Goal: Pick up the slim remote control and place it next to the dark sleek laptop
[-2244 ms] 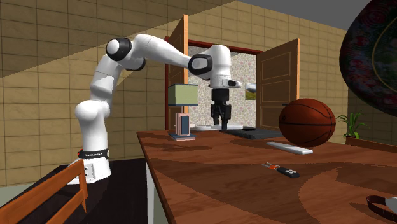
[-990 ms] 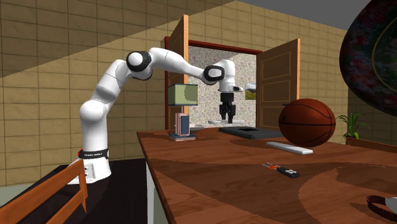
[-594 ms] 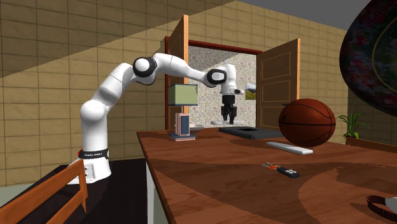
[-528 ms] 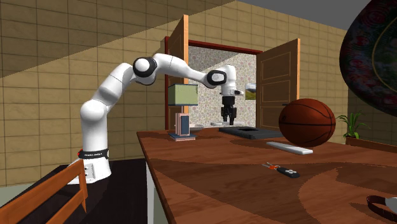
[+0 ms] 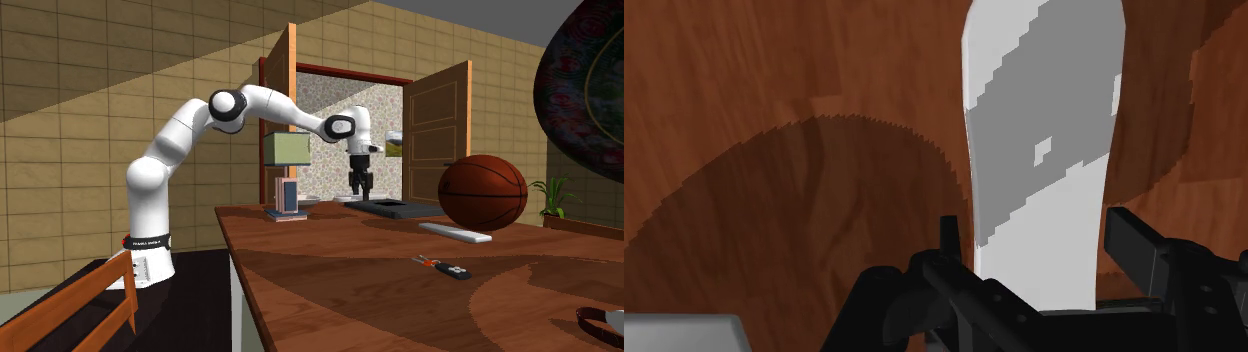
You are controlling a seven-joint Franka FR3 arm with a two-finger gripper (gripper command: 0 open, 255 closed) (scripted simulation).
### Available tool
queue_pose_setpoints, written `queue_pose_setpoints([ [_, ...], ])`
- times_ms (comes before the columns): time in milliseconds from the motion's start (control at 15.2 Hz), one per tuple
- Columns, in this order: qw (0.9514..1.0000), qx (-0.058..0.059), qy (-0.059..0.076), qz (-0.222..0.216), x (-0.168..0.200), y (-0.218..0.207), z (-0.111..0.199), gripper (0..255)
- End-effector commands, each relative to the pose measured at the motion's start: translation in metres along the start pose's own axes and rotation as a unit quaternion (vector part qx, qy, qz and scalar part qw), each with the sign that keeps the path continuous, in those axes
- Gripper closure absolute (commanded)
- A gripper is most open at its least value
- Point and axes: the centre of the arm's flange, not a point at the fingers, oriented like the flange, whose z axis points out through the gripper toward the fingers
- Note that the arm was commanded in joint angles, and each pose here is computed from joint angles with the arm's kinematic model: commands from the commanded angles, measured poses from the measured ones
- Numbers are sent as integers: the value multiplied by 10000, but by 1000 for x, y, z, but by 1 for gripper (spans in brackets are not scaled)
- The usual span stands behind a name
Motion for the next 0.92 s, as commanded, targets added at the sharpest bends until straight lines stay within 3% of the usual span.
queue_pose_setpoints([
  [0, 9998, 7, -216, -3, -3, 0, 39, 255],
  [264, 9998, 7, -216, -3, -4, 0, 58, 255],
  [792, 9998, 7, -216, -3, -4, 0, 58, 255],
  [858, 9998, -4, -218, -7, -11, -12, 53, 0],
])
